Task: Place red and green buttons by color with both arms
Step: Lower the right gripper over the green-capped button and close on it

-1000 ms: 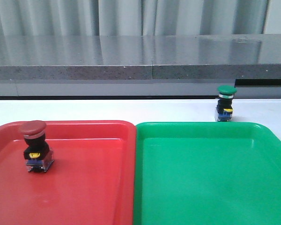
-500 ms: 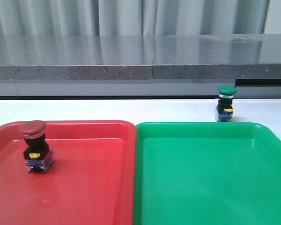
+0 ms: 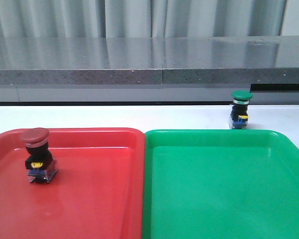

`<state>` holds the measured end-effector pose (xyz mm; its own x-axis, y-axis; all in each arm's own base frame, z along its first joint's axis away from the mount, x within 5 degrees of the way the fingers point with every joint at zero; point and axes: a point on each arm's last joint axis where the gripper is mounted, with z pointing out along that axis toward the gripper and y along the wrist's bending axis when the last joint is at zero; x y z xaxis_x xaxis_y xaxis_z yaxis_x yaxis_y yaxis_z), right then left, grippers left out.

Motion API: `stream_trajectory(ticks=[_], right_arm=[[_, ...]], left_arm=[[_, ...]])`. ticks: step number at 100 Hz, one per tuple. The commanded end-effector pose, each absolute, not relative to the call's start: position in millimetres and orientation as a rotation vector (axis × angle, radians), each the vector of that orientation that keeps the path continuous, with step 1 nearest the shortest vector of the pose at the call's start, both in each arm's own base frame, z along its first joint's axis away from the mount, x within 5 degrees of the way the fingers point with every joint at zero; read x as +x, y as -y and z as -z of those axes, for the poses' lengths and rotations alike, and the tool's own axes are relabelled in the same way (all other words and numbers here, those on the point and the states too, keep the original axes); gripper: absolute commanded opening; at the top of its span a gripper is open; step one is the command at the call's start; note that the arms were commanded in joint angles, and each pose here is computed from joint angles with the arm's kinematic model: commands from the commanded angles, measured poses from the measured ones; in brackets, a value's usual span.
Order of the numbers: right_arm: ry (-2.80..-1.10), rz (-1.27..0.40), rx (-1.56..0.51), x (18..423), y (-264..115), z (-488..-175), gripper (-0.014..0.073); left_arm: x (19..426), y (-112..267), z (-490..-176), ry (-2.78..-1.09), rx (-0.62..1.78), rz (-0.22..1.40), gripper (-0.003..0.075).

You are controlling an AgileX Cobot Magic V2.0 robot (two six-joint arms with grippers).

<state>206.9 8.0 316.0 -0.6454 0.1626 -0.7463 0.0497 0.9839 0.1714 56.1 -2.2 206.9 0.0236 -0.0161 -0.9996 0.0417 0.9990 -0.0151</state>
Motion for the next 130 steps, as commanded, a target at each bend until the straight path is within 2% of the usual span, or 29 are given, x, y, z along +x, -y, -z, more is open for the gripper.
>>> stream_trajectory(ticks=[1, 22, 68, 105, 130], right_arm=[[-2.16, -0.192, 0.145, 213, -9, -333, 0.0578], [-2.154, -0.216, 0.068, 234, -24, -324, 0.0569], [-2.244, -0.241, 0.033, 340, -48, -311, 0.0569], [-2.336, -0.232, 0.039, 396, -55, -269, 0.0569], [-2.396, -0.226, 0.042, 412, -57, -243, 0.0554]], left_arm=[[55, 2, -201, -1.485, 0.015, 0.052, -0.0019], [55, 2, -201, -1.485, 0.015, 0.052, -0.0019], [55, 2, -201, -1.485, 0.015, 0.052, -0.0019], [55, 2, -201, -1.485, 0.015, 0.052, -0.0019], [55, 2, -201, -1.485, 0.015, 0.052, -0.0019]])
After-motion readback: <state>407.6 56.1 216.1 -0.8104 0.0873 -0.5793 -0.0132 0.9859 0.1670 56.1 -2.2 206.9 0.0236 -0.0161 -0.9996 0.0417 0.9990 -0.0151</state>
